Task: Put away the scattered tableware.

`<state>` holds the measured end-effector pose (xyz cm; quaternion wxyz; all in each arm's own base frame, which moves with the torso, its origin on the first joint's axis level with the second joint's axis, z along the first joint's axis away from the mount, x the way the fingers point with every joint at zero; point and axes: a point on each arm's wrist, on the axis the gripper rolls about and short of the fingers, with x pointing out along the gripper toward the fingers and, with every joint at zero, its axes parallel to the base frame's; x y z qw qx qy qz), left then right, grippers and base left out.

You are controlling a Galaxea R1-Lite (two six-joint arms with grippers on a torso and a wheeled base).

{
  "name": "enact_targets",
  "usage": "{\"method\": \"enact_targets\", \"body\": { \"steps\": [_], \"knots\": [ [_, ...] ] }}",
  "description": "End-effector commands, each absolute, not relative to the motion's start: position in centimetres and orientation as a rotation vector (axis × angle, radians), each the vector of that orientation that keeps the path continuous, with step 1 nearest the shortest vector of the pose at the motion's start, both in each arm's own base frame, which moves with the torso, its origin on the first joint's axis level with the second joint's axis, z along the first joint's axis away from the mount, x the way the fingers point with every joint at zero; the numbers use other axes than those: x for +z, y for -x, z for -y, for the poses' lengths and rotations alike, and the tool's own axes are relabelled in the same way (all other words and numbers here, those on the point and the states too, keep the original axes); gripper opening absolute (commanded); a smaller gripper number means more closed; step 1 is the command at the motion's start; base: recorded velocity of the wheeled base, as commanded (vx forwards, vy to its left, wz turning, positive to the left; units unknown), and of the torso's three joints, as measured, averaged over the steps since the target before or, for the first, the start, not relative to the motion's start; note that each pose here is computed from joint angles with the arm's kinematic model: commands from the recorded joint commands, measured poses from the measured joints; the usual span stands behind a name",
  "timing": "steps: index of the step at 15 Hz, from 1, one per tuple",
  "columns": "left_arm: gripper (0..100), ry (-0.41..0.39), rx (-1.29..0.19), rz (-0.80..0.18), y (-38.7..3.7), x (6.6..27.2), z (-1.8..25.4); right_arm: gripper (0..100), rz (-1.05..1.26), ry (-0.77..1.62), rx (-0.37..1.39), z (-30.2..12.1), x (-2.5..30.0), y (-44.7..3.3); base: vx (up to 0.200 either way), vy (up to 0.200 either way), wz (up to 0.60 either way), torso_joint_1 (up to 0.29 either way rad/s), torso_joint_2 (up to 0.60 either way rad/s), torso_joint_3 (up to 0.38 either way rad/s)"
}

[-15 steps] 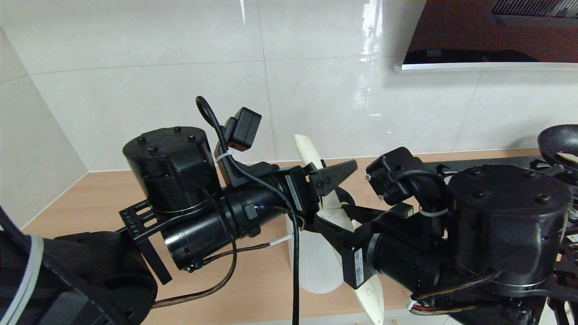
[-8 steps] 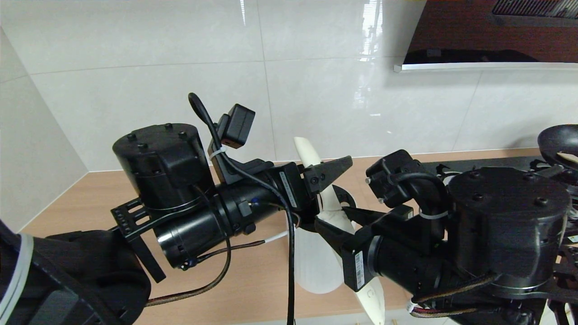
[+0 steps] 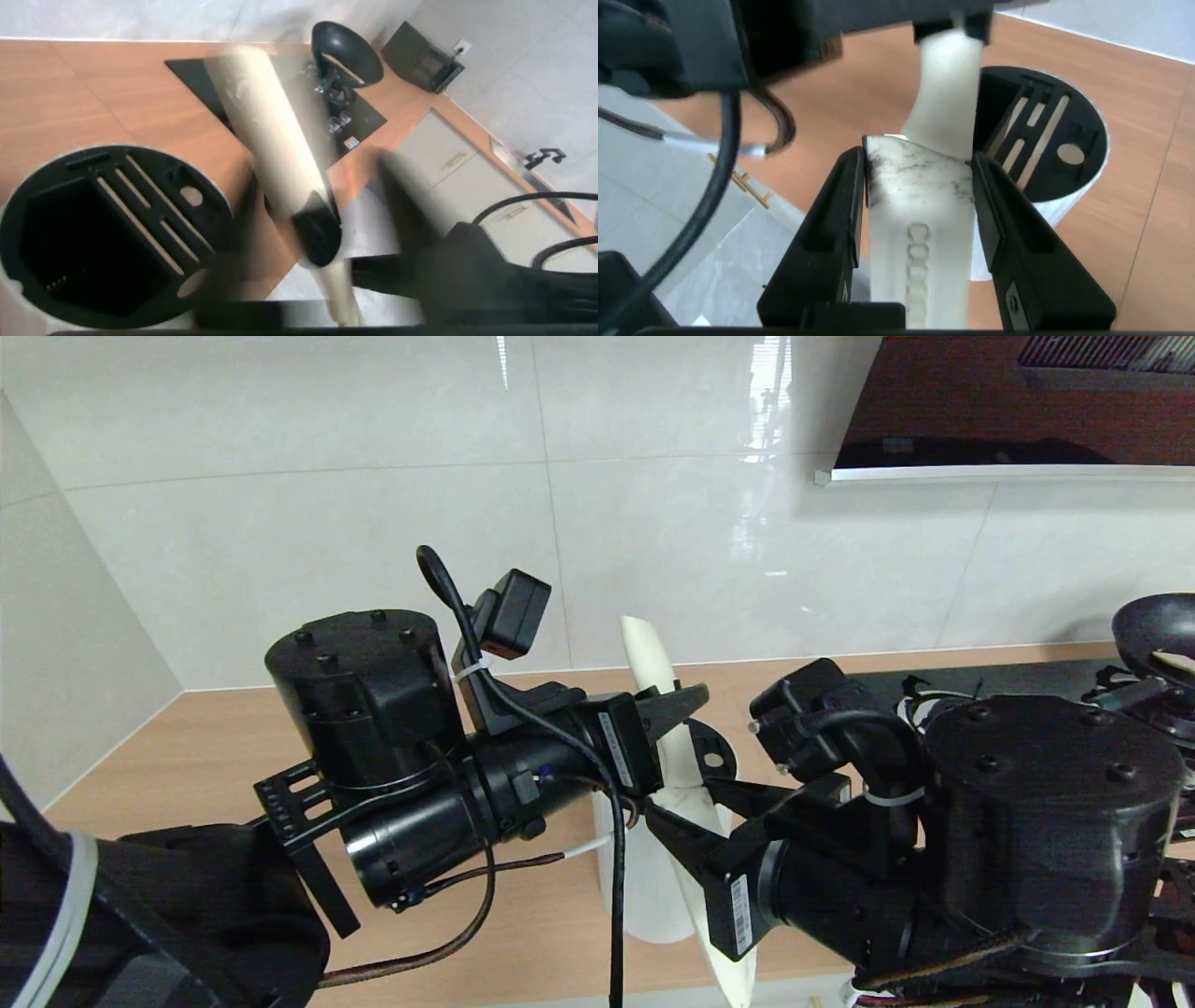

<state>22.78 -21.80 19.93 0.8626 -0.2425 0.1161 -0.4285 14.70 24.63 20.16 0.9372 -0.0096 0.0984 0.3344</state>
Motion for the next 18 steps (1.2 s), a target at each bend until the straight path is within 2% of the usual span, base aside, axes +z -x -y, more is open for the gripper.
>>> {"method": "enact_targets", "body": {
  "steps": [1, 4, 9, 10, 12, 14, 16, 18],
  "knots": [
    [0, 0.502, -0.901, -0.265, -22.7, 19.4, 22.2, 0, -0.190, 0.011, 0.686, -24.4, 20.5, -14.5, 0.000, 0.000, 0.00, 0.000, 0.00, 0.000],
    [0, 0.508, -0.903, -0.246, -22.5, 19.9, 21.9, 0, -0.181, 0.003, 0.687, -24.3, 20.9, -14.4, 0.000, 0.000, 0.00, 0.000, 0.00, 0.000],
    [0, 0.533, -0.918, -0.166, -21.4, 22.4, 20.6, 0, -0.170, -0.008, 0.681, -24.1, 21.2, -14.4, 0.000, 0.000, 0.00, 0.000, 0.00, 0.000],
    [0, 0.535, -0.916, -0.157, -21.4, 22.6, 20.4, 100, -0.165, -0.012, 0.680, -24.0, 21.4, -14.3, 0.000, 0.000, 0.00, 0.000, 0.00, 0.000],
    [0, 0.542, -0.910, -0.135, -21.4, 23.2, 20.1, 100, -0.154, -0.021, 0.679, -23.7, 21.7, -14.2, 0.000, 0.000, 0.00, 0.000, 0.00, 0.000],
    [0, 0.558, -0.920, -0.080, -20.8, 24.5, 19.4, 100, -0.120, -0.041, 0.650, -22.8, 22.9, -13.8, 0.000, 0.000, 0.00, 0.000, 0.00, 0.000],
    [0, 0.572, -0.916, 0.030, -19.7, 27.2, 17.2, 100, -0.047, -0.067, 0.597, -20.3, 25.0, -13.9, 0.000, 0.000, 0.00, 0.000, 0.00, 0.000],
    [0, 0.512, -0.860, 0.107, -20.4, 28.1, 15.6, 100, -0.033, -0.035, 0.533, -18.6, 25.6, -14.7, 0.000, 0.000, 0.00, 0.000, 0.00, 0.000]
  ]
}}
